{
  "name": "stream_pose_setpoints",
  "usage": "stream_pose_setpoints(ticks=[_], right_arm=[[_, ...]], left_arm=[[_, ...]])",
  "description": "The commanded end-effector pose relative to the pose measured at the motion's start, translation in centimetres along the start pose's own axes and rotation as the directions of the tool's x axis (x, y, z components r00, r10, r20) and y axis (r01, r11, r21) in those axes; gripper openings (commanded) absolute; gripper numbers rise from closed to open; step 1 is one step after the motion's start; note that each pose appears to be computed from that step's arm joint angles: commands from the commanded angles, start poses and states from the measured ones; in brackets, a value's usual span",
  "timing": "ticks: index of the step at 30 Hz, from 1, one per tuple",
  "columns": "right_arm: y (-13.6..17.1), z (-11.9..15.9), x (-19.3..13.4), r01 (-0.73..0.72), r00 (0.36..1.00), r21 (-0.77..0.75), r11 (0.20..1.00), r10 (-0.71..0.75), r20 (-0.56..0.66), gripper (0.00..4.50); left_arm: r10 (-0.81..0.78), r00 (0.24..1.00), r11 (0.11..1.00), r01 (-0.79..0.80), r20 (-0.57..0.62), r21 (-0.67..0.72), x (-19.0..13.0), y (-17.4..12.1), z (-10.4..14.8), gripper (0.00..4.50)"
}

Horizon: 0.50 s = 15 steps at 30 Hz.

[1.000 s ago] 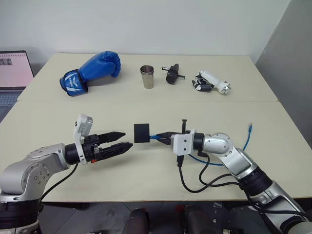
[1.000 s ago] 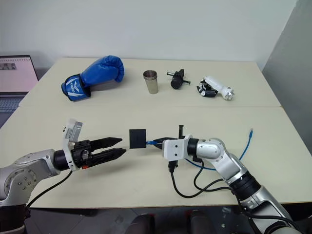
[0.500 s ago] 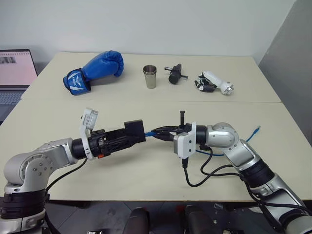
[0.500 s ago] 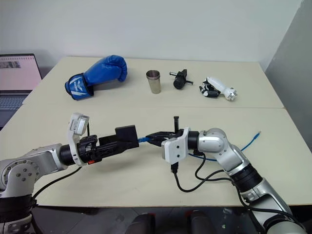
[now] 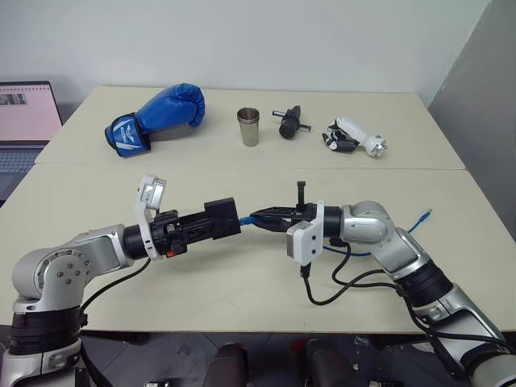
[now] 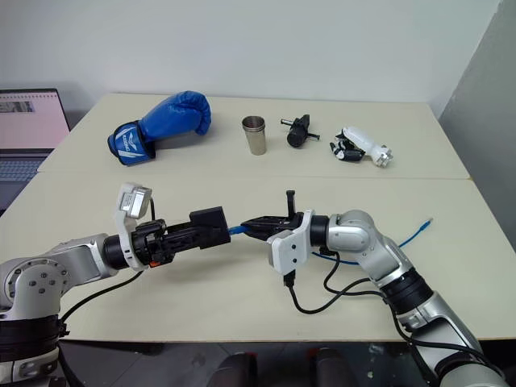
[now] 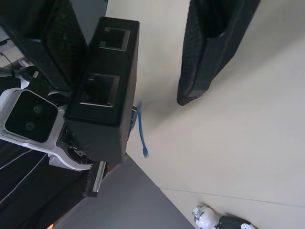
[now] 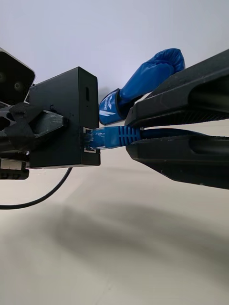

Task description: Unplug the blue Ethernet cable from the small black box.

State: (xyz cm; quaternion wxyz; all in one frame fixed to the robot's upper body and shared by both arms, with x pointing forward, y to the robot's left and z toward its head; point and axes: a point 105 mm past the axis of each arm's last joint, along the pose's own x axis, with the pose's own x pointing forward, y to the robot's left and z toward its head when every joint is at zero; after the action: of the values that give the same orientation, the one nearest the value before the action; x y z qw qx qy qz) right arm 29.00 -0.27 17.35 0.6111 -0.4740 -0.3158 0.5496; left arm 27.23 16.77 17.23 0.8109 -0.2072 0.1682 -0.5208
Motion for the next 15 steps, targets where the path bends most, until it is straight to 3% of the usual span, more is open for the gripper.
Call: stream_pose_setpoints(ticks=[1, 7, 12, 14, 15], right_arm=[[-1.9, 0.7, -0.4, 0.063, 0.998, -0.069, 0.996, -0.062, 0.021, 0.02], [-1.8, 0.8, -0.4, 0.068, 0.998, -0.082, 0.994, -0.066, 0.026, 0.02], [-0.7, 1.3, -0.5, 0.029, 0.999, -0.072, 0.997, -0.026, 0.045, 0.02], [-0.5, 1.4, -0.6, 0.02, 0.998, -0.048, 0.999, -0.018, 0.052, 0.72], [-0.4, 1.4, -0.7, 0.012, 0.999, -0.043, 0.999, -0.01, 0.051, 0.83]], left_arm=[[-0.03, 1.0, 0.999, 0.03, -0.007, 0.013, 0.2, -0.6, 0.2, 1.88], [-0.035, 0.999, 0.999, 0.035, -0.015, 0.02, 0.4, -0.6, 0.1, 0.8], [-0.031, 0.999, 0.999, 0.031, -0.019, 0.037, 0.3, -0.5, 0.5, 0.8], [-0.031, 0.999, 0.998, 0.033, -0.029, 0.045, 0.2, -0.4, 0.6, 0.8], [-0.034, 0.999, 0.998, 0.036, -0.037, 0.051, 0.2, -0.4, 0.6, 0.8]])
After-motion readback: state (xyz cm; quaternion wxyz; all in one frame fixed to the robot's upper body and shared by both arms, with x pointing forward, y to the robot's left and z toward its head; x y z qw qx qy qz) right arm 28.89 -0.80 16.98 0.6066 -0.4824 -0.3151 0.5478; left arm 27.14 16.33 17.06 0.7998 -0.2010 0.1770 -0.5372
